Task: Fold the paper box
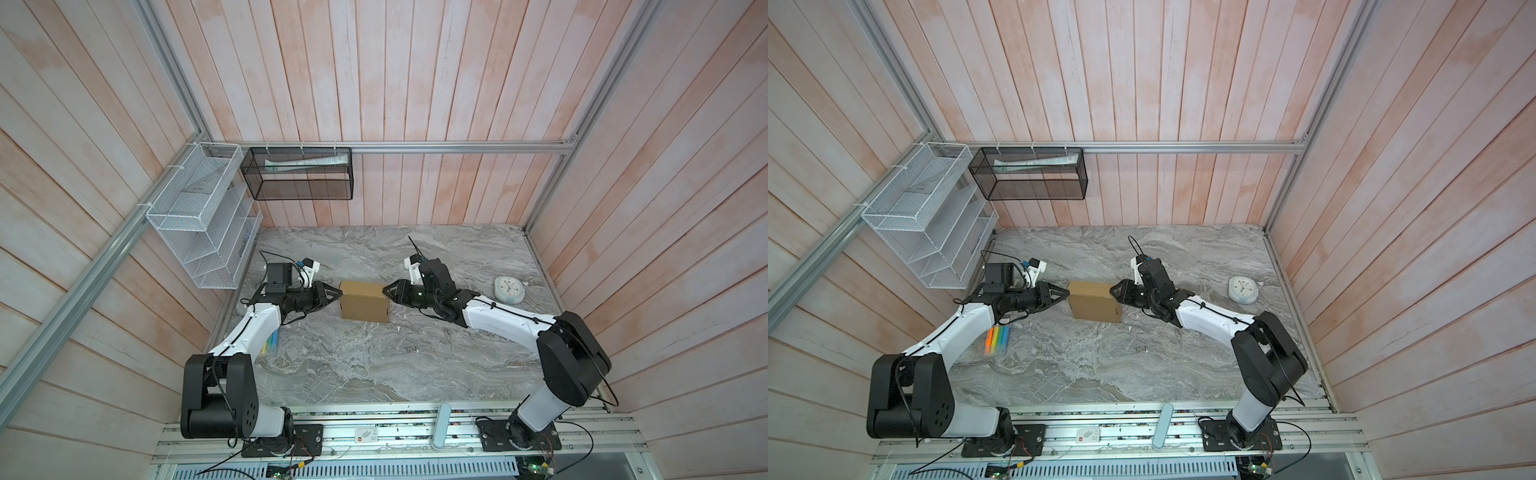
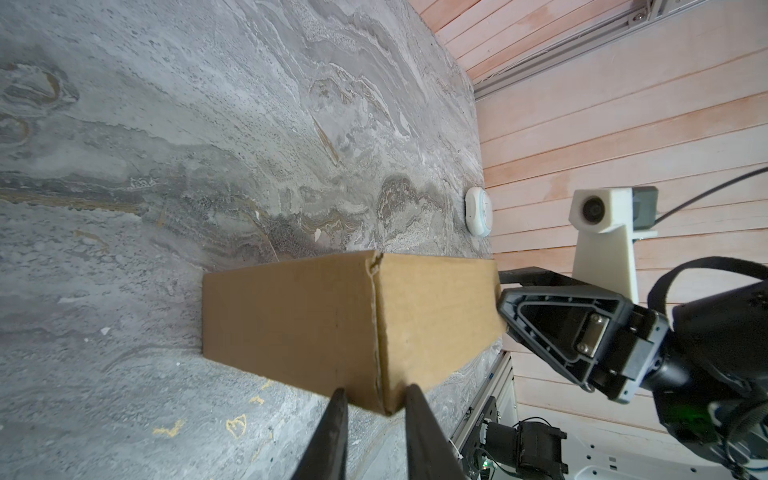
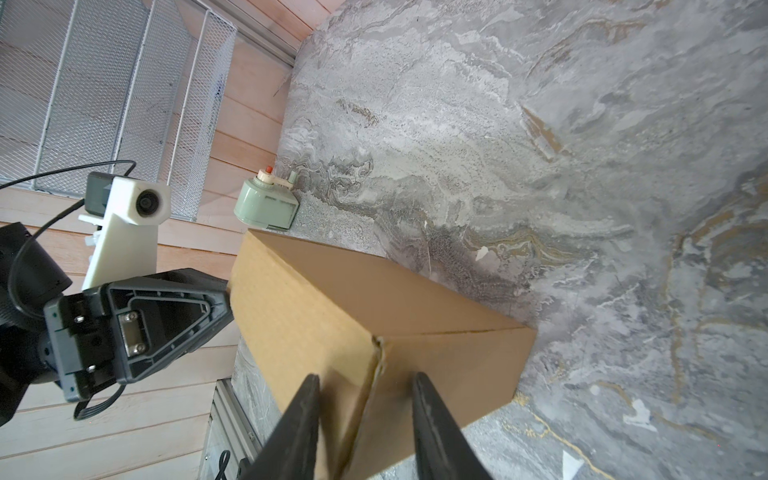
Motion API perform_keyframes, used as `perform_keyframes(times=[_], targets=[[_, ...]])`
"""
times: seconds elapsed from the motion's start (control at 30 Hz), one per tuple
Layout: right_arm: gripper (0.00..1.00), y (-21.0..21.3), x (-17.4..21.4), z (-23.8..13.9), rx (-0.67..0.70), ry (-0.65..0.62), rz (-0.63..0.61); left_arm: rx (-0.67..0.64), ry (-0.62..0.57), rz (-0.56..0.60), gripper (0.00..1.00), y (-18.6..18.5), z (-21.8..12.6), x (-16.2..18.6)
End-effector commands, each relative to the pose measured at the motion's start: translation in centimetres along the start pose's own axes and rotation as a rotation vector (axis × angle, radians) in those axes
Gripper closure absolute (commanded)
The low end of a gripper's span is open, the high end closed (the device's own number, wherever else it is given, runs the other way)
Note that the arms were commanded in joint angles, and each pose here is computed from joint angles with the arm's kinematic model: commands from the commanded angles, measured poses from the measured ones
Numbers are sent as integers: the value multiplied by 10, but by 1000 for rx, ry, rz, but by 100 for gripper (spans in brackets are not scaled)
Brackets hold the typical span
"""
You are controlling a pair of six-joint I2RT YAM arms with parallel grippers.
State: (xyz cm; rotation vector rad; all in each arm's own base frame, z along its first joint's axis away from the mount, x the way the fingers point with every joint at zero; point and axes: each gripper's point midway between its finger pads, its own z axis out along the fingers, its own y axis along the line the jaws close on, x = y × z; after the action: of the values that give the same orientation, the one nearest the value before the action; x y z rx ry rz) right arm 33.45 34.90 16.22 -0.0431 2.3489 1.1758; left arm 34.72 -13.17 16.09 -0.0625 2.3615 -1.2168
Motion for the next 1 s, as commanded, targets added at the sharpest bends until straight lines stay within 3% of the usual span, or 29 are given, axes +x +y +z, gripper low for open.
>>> perform_keyframes(times=[0.0,0.97], targets=[[63,-11,12,3,21,37,-1,-22,12,14,76,0,3,1],[65,-13,40,-6,81,81,-58,-73,50,-57,77,0,-14,37]])
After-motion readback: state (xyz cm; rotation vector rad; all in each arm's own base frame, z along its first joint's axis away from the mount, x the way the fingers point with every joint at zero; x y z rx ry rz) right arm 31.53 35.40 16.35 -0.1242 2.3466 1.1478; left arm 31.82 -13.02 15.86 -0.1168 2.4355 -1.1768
